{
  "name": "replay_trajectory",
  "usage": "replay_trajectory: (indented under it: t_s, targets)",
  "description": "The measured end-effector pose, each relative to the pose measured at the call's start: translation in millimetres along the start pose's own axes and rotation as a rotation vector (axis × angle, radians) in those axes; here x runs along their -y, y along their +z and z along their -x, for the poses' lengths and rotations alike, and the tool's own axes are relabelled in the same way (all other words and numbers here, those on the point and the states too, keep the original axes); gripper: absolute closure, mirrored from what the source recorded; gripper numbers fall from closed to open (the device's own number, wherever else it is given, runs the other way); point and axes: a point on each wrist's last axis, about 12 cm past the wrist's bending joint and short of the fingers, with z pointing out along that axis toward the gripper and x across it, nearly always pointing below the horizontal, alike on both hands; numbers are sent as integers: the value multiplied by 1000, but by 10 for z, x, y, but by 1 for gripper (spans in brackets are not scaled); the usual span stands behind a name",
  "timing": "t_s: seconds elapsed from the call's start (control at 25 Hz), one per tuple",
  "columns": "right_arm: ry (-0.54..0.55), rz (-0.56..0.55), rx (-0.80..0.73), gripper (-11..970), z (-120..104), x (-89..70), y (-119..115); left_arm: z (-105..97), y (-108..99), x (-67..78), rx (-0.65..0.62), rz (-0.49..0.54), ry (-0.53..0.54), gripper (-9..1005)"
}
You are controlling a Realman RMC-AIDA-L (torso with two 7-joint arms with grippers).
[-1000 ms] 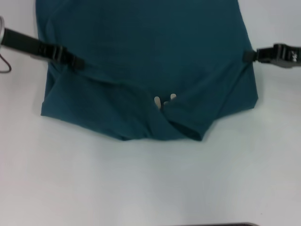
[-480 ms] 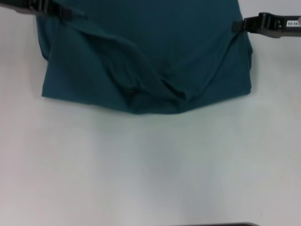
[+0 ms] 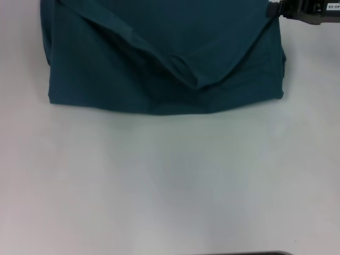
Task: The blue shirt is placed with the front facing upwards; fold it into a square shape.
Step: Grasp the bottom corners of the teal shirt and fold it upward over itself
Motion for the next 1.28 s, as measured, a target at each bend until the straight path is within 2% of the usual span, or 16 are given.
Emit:
replay_trajectory:
  t_s: [0.24,0.52,0.76,1.08,1.28]
  targets:
    - [-18,-21,7,904,45,-11,50,-38,60,-66,18,31,-28,946]
    - [-31,-24,27,903,163,-39,39,48,63,-33,34,31,-15,943]
    - [-29,-23,36,903,173,-40,43,68,74,-33,60,31,-22,941]
    - [-24,-51,30,902,37,6,153,-234,248,-149,52,68,-79,938]
    - [-30,-59,22,902,-26,0,219,-389,277,-220,60,93,-106,936]
